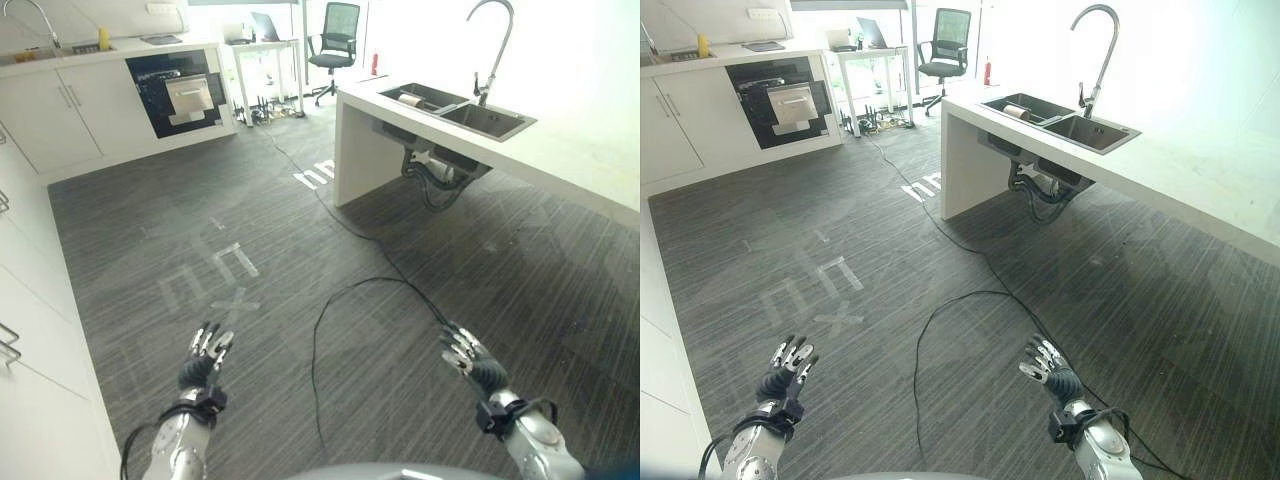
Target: Place the dishes in the dishwasher.
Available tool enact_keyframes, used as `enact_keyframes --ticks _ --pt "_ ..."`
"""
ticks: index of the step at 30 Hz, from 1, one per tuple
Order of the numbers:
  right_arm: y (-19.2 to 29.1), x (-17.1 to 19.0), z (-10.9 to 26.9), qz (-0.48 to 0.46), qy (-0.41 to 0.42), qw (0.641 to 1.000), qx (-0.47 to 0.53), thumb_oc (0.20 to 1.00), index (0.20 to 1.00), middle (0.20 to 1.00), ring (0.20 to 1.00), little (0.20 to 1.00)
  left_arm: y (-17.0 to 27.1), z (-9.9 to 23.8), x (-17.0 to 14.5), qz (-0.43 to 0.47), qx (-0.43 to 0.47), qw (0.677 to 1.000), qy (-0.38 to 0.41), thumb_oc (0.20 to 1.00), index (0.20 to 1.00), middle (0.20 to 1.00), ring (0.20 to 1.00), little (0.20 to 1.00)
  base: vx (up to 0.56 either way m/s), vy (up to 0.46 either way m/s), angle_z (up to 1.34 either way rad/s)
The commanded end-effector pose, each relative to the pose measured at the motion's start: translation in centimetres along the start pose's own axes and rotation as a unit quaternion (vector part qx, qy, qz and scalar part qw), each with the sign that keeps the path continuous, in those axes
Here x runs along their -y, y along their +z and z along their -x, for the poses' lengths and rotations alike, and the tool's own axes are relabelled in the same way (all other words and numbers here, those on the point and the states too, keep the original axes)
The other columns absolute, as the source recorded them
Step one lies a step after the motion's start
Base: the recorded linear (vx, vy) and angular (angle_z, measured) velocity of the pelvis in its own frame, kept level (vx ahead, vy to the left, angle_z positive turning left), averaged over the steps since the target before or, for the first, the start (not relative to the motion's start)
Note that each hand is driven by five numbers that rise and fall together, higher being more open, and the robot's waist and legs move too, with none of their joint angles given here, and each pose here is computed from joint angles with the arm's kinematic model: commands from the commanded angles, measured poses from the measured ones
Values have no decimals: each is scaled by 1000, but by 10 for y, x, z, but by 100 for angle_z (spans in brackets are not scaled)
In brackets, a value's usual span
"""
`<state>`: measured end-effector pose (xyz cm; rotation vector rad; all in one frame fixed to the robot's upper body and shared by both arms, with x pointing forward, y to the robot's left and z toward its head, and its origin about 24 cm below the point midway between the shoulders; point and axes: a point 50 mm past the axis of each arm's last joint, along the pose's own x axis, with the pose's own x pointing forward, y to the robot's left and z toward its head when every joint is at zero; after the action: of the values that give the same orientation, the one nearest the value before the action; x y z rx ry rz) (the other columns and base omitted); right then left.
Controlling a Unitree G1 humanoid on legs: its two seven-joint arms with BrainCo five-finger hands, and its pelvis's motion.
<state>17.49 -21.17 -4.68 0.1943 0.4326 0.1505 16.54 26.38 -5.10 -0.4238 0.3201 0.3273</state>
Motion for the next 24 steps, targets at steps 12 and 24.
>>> enact_keyframes --ticks 12,24 --pt "75 -9 3 57 45 984 163 1000 1000 1000 1000 1000 41 -9 23 -56 60 993 -81 1000 1000 1000 1000 1000 18 -134 0" --pt "99 -9 3 34 57 976 208 1000 1000 1000 1000 1000 38 0 26 -46 66 992 -94 1000 1000 1000 1000 1000 136 -79 -1"
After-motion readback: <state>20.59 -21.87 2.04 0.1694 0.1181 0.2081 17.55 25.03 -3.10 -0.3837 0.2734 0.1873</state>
